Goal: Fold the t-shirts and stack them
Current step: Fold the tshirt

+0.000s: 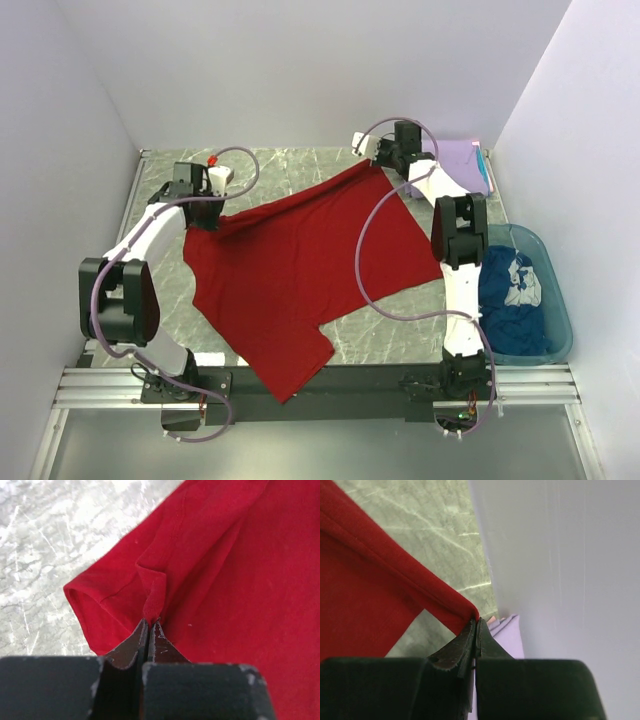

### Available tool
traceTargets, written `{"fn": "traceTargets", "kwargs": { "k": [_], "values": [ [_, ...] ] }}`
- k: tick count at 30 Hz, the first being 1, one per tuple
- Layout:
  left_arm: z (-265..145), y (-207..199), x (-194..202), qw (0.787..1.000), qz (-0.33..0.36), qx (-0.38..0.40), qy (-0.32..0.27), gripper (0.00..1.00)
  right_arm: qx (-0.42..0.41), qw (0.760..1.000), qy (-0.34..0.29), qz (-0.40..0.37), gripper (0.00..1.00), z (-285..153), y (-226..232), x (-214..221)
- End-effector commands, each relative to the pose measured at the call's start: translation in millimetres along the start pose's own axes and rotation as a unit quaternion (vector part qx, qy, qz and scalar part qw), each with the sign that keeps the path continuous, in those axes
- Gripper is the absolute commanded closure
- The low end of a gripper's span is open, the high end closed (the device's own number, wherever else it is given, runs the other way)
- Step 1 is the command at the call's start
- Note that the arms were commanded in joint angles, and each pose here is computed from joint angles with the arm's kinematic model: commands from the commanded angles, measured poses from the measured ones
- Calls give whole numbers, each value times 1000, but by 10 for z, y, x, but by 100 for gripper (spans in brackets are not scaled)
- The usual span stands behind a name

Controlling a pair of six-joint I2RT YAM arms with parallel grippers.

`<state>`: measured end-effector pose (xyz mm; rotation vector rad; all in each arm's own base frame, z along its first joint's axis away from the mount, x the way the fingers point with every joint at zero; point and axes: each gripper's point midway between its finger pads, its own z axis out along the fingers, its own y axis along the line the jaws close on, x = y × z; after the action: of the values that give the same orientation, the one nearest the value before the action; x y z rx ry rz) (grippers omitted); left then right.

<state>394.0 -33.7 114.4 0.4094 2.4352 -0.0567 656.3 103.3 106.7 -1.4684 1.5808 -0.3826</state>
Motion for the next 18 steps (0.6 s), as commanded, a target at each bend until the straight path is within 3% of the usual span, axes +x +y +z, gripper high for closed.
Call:
{"fn": "traceTargets", "kwargs": {
  "k": [1, 18],
  "values": [
    [-154, -13, 10, 1000, 17, -2, -7, 100, 26, 999, -14, -28, 100, -359, -364, -141],
    [-267, -480, 462, 992, 67, 93, 45, 100, -12, 997, 13, -72, 100, -448, -39, 84]
  ]
}}
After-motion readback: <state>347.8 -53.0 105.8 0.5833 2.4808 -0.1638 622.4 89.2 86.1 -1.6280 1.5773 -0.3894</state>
